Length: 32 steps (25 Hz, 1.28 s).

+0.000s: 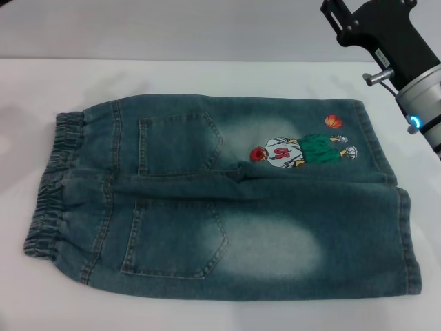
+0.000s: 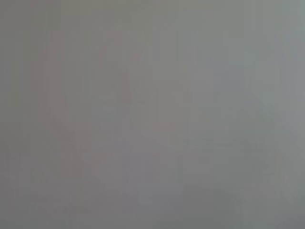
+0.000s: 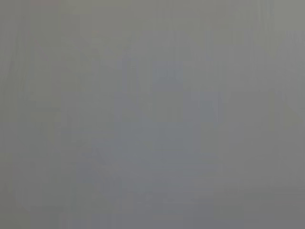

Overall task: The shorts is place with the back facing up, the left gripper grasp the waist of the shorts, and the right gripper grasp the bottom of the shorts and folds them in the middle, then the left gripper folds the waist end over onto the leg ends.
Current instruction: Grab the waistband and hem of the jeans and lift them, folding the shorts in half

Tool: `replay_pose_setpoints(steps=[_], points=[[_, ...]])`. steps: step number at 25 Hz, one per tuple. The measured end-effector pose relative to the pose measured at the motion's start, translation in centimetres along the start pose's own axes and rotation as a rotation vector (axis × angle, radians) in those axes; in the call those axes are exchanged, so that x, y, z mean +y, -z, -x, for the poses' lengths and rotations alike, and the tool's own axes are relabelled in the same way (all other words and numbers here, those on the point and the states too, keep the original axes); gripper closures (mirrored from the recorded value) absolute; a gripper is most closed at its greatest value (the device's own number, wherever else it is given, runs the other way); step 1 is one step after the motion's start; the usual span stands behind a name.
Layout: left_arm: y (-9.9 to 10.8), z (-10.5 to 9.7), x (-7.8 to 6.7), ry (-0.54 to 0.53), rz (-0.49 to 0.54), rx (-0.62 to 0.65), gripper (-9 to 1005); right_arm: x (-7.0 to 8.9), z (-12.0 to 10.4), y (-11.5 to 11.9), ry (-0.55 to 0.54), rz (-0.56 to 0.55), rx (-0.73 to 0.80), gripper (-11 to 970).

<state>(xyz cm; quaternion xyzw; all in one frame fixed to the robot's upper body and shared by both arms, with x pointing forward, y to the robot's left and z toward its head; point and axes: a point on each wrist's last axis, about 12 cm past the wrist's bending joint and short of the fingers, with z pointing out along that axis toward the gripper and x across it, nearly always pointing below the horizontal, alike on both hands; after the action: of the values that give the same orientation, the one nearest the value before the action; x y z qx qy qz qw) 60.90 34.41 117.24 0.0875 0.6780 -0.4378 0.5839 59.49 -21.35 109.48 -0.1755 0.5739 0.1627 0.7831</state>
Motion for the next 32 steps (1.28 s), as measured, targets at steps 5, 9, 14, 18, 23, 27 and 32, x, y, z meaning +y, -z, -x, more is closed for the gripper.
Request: replay_pose_setpoints(steps=[5,9,14,18,23,27,32], points=[[2.5,0.8,0.1,0.089,-0.038,0.125,231,-0.5,0.3,-0.1,0.004,-0.028,-0.016,412],[4.6,0.3,0.5,0.174,-0.005,0.221,232,-1.3,0.6,-0.2,0.003,-0.067,-0.032,412],[7.0,-0.8,0.9,0.254,0.056,0.315,234,-2.3,0.9,-0.2,0.002,-0.113,-0.047,412],[8.2,-1.4,1.0,0.297,0.079,0.386,235,-3.0,1.1,-0.1,0.003,-0.146,-0.053,412],[9.2,-1.9,1.2,0.344,0.124,0.473,237,-3.8,1.2,0.0,0.002,-0.184,-0.061,413],[10.2,-2.1,1.5,0.365,0.165,0.496,238,-4.0,1.2,0.2,0.0,-0.201,-0.063,413],[11.1,-2.7,1.9,0.396,0.222,0.552,240,-4.2,1.2,0.4,-0.002,-0.215,-0.063,413]])
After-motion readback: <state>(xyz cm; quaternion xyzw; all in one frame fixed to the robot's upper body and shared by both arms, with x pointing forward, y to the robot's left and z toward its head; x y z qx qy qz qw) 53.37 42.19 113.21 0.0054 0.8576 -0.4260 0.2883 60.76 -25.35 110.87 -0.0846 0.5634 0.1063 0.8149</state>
